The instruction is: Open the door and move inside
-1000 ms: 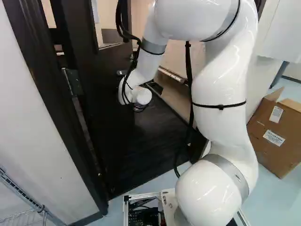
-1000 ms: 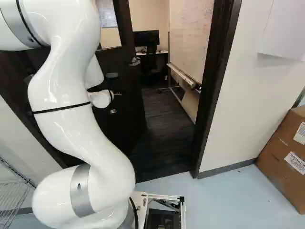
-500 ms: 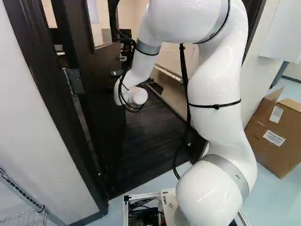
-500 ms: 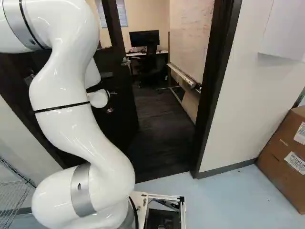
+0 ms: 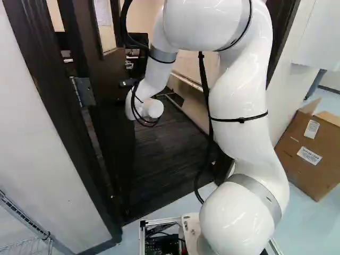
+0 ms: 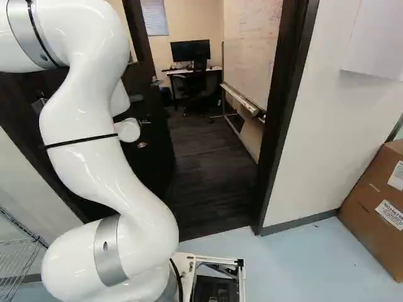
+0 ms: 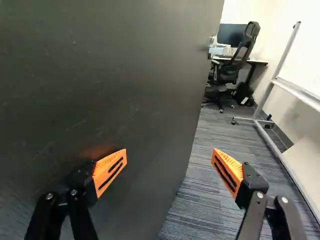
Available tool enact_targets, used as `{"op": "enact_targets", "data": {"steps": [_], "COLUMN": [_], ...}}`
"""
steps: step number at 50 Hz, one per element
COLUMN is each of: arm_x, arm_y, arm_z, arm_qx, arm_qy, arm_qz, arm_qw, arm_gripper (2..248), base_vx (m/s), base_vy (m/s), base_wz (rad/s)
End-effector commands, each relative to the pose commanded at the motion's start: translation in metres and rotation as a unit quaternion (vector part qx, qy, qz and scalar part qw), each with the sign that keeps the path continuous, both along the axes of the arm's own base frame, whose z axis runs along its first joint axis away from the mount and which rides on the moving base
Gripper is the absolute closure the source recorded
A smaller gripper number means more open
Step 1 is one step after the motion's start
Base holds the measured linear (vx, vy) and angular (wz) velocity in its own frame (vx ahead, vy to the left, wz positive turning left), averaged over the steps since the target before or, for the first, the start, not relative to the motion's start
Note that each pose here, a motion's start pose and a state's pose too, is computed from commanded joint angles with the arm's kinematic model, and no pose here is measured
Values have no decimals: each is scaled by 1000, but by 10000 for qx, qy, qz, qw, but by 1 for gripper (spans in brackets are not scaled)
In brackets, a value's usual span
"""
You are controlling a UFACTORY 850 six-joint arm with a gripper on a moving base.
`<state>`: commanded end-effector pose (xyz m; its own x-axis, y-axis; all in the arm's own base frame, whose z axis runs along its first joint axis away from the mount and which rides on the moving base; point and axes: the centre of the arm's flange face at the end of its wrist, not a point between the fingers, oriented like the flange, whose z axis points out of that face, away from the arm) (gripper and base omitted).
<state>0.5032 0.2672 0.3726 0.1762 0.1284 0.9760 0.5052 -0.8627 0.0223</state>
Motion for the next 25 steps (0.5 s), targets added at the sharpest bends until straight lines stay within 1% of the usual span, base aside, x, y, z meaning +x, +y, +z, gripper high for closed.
{"op": "enact_targets", "data": {"steps": [25], "arm_x": [0], "arm_y": [22], "arm_z": [0], "arm_qx": [-64], "arm_qy": [-181], "arm_qz": [452], "arm_qw": [9988], "arm_gripper": [3], "base_vx": [0], "base_vy": [0], "base_wz": [0]}}
